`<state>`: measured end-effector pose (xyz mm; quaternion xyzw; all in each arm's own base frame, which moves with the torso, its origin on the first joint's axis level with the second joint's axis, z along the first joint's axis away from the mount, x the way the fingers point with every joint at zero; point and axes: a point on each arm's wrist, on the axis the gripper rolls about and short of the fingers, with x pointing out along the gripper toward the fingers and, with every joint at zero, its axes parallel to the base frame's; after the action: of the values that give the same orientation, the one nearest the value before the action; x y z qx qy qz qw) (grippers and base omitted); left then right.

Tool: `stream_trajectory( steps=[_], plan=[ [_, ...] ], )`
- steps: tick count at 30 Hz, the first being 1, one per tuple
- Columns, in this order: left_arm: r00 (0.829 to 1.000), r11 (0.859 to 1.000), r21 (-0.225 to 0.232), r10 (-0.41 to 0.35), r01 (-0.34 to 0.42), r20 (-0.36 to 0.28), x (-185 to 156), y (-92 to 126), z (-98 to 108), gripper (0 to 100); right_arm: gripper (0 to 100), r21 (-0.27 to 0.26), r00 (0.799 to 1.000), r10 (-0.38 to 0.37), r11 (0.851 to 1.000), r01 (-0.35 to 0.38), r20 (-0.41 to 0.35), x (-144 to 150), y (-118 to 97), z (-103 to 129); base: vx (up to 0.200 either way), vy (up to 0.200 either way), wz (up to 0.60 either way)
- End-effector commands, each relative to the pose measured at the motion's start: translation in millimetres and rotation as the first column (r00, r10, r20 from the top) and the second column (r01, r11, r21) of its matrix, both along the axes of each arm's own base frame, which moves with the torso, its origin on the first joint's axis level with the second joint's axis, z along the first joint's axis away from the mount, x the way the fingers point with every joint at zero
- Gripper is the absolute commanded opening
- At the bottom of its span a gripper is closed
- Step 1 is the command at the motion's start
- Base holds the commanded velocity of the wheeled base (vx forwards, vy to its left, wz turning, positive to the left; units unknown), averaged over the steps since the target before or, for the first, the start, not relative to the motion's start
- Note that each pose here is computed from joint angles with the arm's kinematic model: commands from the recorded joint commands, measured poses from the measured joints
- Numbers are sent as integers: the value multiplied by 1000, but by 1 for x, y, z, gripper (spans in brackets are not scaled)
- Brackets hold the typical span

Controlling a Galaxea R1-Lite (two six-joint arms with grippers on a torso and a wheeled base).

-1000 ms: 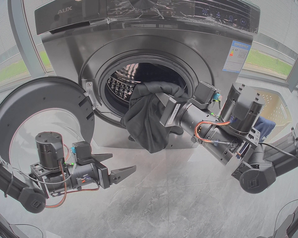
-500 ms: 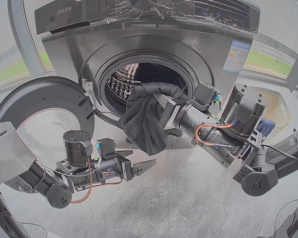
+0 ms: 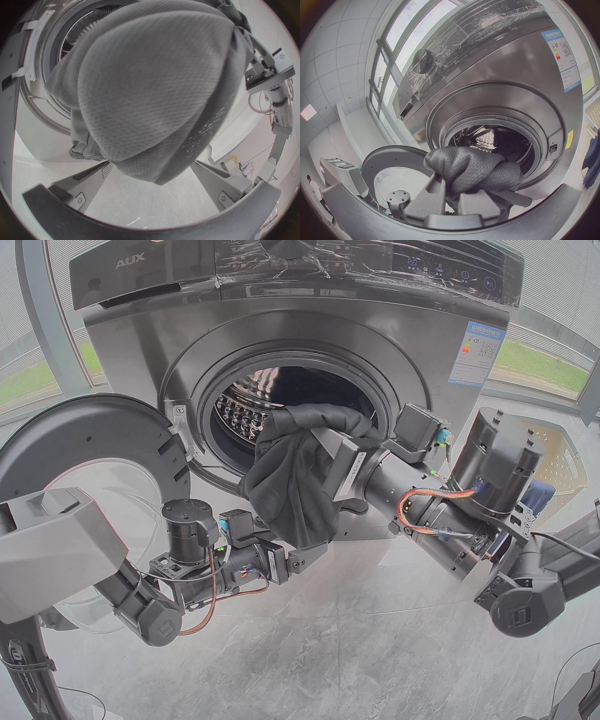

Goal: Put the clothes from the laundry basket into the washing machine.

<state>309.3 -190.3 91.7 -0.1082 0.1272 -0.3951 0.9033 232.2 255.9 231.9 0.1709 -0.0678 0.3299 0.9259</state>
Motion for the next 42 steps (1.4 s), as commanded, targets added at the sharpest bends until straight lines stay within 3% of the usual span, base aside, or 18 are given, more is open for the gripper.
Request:
stream_trajectory(
  steps=[1, 14, 15, 35, 36, 41, 42],
  plan=[
    [1000, 1000, -9, 2, -2, -1, 12, -8, -7, 100, 0, 0, 1000, 10, 1000, -10, 0, -3, 1, 0, 0, 0, 0],
    [996, 998, -59, 35, -30, 82, 22, -17, 10, 100, 0, 7, 1000, 10, 1000, -10, 6, -3, 2, -1, 0, 0, 0],
    [996, 998, -59, 38, -33, 85, 22, -17, 10, 0, 0, 5, 1000, 10, 1000, -10, 4, -4, 1, -2, 0, 0, 0],
    [989, 994, -87, -52, 64, 135, -47, -30, 22, 0, 0, -35, 1000, 0, 999, -1, -28, 4, 0, -18, 0, 0, 0],
    [989, 994, -90, -51, 64, 140, -47, -30, 23, 0, 100, -45, 999, 2, 999, -4, -34, 4, -1, -21, 0, 0, 0],
    [987, 993, -111, -24, 42, 161, -42, -23, 30, 0, 100, -57, 999, 3, 998, -6, -44, 2, -4, -25, 0, 0, 0],
    [986, 993, -118, 11, 9, 168, -34, -16, 32, 0, 100, -61, 999, 2, 998, -5, -47, 1, -5, -26, 0, 0, 0]
  ],
)
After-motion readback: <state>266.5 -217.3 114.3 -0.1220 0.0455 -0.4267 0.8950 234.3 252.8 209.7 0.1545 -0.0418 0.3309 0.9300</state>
